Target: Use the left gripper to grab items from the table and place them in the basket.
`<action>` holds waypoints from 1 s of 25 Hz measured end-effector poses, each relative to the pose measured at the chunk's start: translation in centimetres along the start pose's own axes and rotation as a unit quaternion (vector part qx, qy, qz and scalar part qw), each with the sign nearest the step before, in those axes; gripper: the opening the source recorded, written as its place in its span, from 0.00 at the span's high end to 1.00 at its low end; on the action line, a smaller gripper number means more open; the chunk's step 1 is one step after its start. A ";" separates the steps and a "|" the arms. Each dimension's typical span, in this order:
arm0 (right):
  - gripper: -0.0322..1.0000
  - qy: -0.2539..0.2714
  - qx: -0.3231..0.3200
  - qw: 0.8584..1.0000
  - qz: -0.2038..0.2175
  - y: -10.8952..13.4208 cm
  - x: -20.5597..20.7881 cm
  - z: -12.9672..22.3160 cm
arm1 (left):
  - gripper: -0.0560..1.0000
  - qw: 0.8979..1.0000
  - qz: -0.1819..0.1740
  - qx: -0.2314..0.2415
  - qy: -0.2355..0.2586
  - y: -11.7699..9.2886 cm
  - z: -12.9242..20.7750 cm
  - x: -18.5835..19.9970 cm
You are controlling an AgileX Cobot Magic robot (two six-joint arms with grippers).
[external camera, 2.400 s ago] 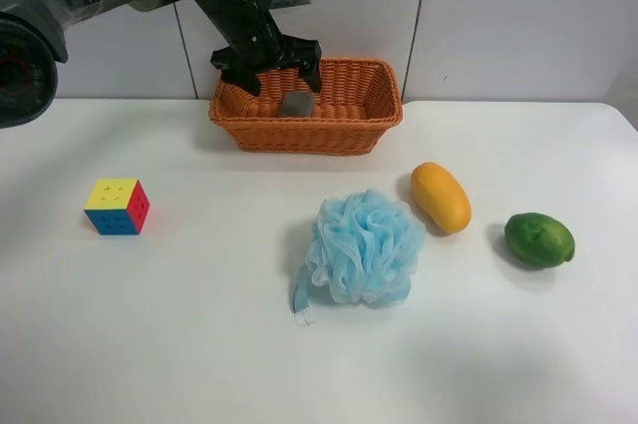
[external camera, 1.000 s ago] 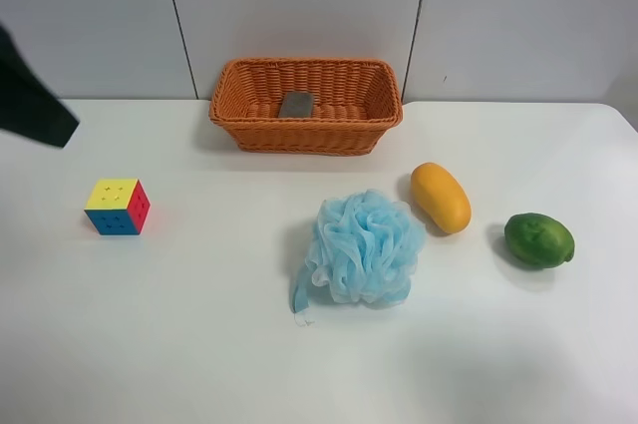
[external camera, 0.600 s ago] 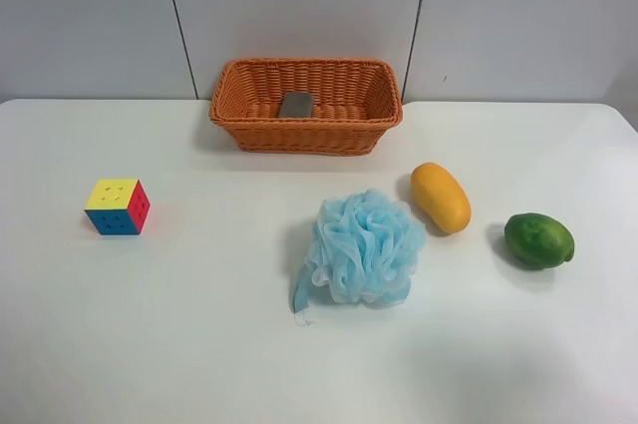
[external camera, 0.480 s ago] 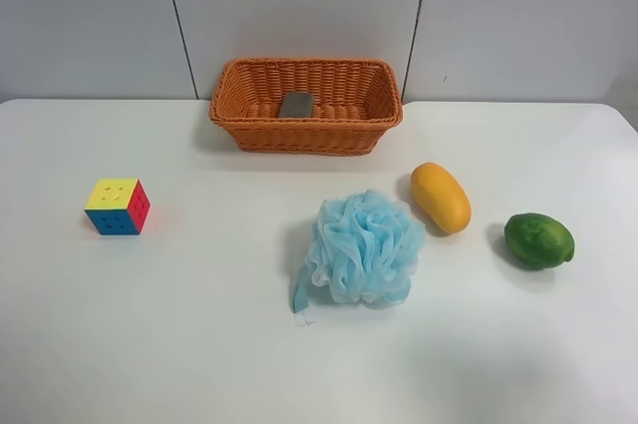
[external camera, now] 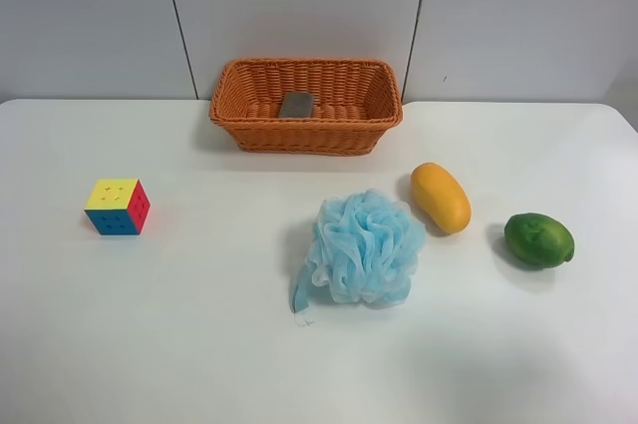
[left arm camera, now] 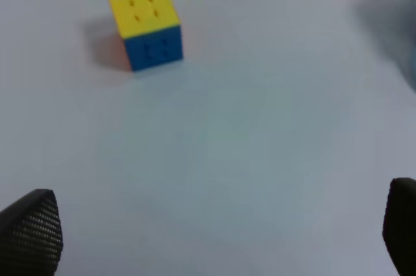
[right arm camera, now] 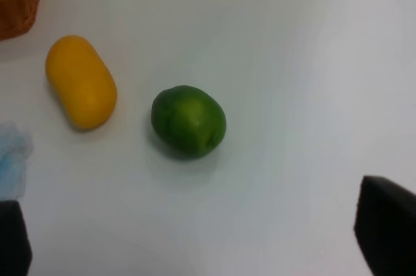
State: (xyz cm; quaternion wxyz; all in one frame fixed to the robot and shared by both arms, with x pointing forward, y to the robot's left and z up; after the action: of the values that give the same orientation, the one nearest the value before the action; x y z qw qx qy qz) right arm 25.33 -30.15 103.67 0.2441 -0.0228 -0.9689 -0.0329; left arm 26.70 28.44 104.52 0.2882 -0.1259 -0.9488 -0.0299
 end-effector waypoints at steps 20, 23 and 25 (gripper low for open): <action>0.01 0.000 0.000 1.000 0.000 0.0 0.0 0.0 | 0.01 0.997 -0.045 0.012 -0.065 -0.1 0.9 1.6; 0.01 0.000 0.000 1.000 0.000 0.0 0.0 0.0 | 0.01 0.997 -0.045 0.012 -0.065 -0.1 0.9 1.6; 0.01 0.000 0.000 1.000 0.000 0.0 0.0 0.0 | 0.01 0.997 -0.045 0.012 -0.065 -0.1 0.9 1.6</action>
State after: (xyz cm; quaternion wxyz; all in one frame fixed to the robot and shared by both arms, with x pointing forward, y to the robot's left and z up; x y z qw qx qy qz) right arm 25.33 -30.15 103.67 0.2441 -0.0228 -0.9689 -0.0329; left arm 24.86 28.87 104.64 0.2257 -0.0818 -0.9705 -0.0235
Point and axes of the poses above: a point on each arm's last joint axis where the gripper is mounted, x pointing back along that axis away from the gripper, y along the wrist's bending axis when the last joint is at zero, z = x × y, the point moved 2 cm from there along -x, pointing out along that axis toward the gripper
